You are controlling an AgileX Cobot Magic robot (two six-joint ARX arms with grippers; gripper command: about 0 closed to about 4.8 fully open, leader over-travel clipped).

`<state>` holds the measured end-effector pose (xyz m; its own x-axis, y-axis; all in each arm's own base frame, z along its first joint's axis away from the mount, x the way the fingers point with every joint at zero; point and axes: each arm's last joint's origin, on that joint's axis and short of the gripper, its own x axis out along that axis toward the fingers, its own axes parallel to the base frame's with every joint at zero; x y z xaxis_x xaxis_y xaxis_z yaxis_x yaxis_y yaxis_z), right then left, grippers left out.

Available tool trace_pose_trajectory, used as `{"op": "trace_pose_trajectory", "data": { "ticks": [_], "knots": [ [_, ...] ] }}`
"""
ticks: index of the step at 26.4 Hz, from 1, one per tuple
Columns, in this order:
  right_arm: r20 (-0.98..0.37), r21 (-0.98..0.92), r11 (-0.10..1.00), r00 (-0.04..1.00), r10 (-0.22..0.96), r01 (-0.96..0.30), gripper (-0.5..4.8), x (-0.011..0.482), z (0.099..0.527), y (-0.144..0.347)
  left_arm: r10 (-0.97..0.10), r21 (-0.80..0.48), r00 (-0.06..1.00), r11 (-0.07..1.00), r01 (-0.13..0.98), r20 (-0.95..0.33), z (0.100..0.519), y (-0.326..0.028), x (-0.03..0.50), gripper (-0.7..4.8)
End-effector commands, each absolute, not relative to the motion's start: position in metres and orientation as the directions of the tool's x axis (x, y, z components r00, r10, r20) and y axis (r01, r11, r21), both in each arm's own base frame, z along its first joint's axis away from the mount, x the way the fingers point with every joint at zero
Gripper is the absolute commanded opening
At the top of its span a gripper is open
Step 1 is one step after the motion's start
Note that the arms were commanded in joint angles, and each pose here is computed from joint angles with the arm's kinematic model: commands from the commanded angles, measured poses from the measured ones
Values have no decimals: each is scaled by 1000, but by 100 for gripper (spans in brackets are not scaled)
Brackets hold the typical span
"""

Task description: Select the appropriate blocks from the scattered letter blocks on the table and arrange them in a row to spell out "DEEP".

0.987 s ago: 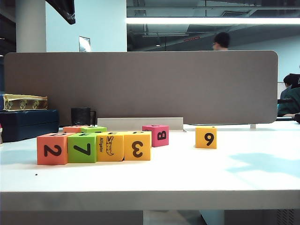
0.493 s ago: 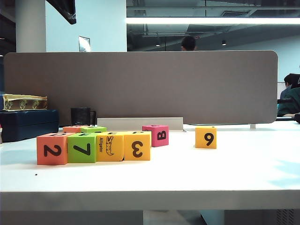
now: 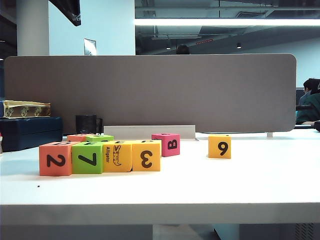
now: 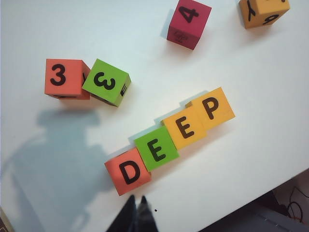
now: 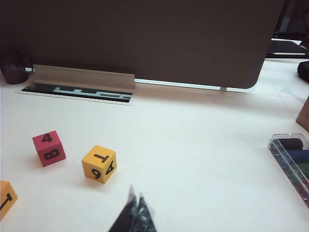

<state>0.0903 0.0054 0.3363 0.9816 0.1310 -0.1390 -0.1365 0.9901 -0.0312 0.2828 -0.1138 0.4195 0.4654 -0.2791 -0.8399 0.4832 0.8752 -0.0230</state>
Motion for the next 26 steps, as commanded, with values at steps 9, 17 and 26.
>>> {"op": "trace_pose_trajectory", "data": {
  "ticks": [9,17,26],
  "knots": [
    [-131,7,999,990,47,-47,-5,77,271,2,-287,-20,485,875,483,-826,422,-114,283,-5],
    [-69,28,999,997,35,-33,-5,81,231,2,-295,-17,507,875,483,-810,424,-114,285,-5],
    [-86,27,999,996,34,-32,-5,82,222,2,-297,-16,511,875,484,-806,424,-115,286,-5]
  ]
}}
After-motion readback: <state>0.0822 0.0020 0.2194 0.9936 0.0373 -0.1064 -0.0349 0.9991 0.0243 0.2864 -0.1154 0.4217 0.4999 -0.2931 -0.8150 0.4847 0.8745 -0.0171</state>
